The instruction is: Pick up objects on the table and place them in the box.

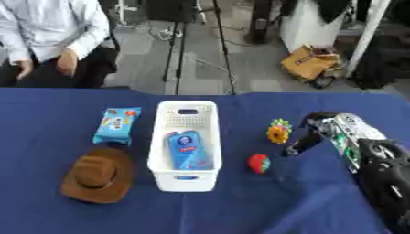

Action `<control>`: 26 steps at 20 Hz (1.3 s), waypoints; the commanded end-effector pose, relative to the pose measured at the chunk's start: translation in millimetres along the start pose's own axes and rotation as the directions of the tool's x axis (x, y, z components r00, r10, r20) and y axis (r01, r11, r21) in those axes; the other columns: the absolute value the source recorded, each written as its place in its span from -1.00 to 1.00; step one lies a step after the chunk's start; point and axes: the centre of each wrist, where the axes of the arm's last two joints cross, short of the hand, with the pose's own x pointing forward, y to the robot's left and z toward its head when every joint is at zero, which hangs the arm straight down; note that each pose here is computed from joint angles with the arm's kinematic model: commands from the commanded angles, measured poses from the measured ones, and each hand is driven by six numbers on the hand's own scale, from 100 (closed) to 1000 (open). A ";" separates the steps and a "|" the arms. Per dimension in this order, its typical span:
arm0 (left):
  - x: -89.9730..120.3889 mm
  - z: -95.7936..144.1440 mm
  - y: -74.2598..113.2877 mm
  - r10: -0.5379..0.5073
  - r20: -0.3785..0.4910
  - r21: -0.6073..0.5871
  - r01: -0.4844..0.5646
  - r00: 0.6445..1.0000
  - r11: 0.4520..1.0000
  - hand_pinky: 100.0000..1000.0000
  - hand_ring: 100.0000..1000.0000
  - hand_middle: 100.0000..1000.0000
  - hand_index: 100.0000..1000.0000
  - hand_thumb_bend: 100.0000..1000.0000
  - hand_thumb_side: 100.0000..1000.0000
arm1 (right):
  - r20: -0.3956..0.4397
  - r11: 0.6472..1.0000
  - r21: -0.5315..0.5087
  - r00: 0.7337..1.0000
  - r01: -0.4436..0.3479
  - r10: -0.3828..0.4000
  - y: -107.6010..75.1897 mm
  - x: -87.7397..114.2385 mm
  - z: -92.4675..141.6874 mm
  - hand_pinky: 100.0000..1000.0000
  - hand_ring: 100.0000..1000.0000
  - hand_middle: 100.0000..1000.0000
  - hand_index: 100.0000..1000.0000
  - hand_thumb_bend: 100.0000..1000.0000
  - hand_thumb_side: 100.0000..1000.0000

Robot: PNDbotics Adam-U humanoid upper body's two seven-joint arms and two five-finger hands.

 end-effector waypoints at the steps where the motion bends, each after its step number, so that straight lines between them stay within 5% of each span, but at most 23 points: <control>1: 4.5 -8.2 0.2 -0.002 0.034 -0.017 0.002 0.999 1.000 0.62 0.49 0.54 0.57 -1.00 0.60 | -0.027 0.997 -0.082 1.000 -0.003 0.001 -25.4 -12.8 8.4 0.92 0.98 0.56 0.86 0.37 0.17; 14: 5.2 -12.5 -1.0 0.004 0.050 -0.027 -0.003 0.999 1.000 0.62 0.49 0.54 0.57 -1.00 0.60 | -0.007 0.987 -0.163 1.000 0.011 -0.012 -43.8 -6.6 12.6 0.92 0.98 0.55 0.86 0.47 0.14; 26: 5.6 -14.5 -1.8 -0.005 0.059 -0.038 0.007 0.998 0.999 0.62 0.50 0.55 0.57 -1.00 0.60 | -0.008 0.991 -0.137 1.000 -0.004 0.003 -48.9 -8.9 13.6 0.94 0.99 0.59 0.89 0.47 0.09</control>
